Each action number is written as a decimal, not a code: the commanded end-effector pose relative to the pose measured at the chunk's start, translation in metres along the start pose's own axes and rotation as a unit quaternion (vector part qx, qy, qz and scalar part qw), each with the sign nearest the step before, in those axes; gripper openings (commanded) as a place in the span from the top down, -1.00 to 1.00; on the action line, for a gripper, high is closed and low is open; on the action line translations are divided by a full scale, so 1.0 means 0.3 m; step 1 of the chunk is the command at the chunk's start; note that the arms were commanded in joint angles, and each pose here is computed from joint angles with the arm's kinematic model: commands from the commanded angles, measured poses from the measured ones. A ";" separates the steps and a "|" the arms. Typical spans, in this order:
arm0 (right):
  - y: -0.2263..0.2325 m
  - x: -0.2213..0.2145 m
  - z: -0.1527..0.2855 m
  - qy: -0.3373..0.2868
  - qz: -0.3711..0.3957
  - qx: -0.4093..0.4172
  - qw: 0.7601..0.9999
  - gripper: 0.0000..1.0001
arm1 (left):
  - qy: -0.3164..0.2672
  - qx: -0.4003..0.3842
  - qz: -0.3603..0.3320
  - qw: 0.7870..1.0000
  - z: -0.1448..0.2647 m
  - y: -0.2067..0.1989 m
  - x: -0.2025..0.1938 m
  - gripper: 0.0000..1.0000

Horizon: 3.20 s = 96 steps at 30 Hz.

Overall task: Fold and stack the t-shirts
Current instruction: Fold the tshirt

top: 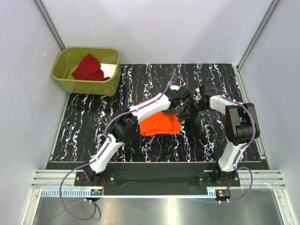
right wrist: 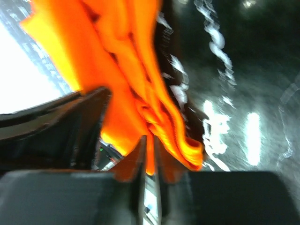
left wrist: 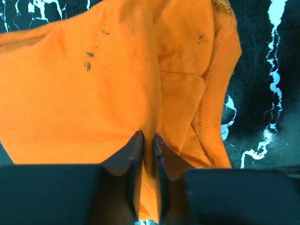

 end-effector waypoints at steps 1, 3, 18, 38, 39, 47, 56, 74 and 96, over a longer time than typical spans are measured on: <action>0.078 0.092 0.004 -0.023 0.026 0.051 0.998 0.87 | -0.043 -0.048 0.021 0.998 0.123 -0.029 0.095 0.85; 0.100 0.092 -0.014 -0.011 0.023 0.069 0.997 1.00 | -0.039 -0.053 0.021 0.998 0.131 -0.025 0.092 1.00; 0.001 0.090 -0.199 0.017 -0.003 0.041 0.999 1.00 | -0.038 -0.087 0.032 0.995 0.219 -0.008 0.127 1.00; -0.058 0.053 -0.236 0.034 -0.027 0.018 0.999 1.00 | -0.009 -0.151 0.041 0.988 0.319 -0.075 0.136 1.00; -0.055 0.055 -0.235 0.034 -0.027 0.020 0.999 1.00 | -0.005 -0.151 0.039 0.988 0.308 -0.083 0.129 1.00; -0.057 0.049 -0.239 0.036 -0.033 0.022 0.999 1.00 | 0.010 -0.157 0.034 0.987 0.283 -0.121 0.094 1.00; -0.058 0.042 -0.239 0.040 -0.036 0.022 0.998 1.00 | 0.027 -0.163 0.026 0.986 0.212 -0.158 0.056 1.00; -0.029 0.054 -0.158 0.036 -0.043 0.000 0.998 1.00 | 0.037 -0.197 0.019 0.979 0.139 -0.205 0.048 0.64; 0.060 -0.052 0.191 0.028 0.058 -0.009 0.998 -0.30 | 0.090 -0.375 0.008 0.923 0.481 0.205 0.051 0.17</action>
Point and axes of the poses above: each gripper's point midway between its finger pads, its own z axis back along the fingers, its own y axis along the line the jaws close on, x = y × z, the point moved 2 cm from there along z, back along the fingers, and after that the axes turned 15 degrees about z, right-handed, at the moved point
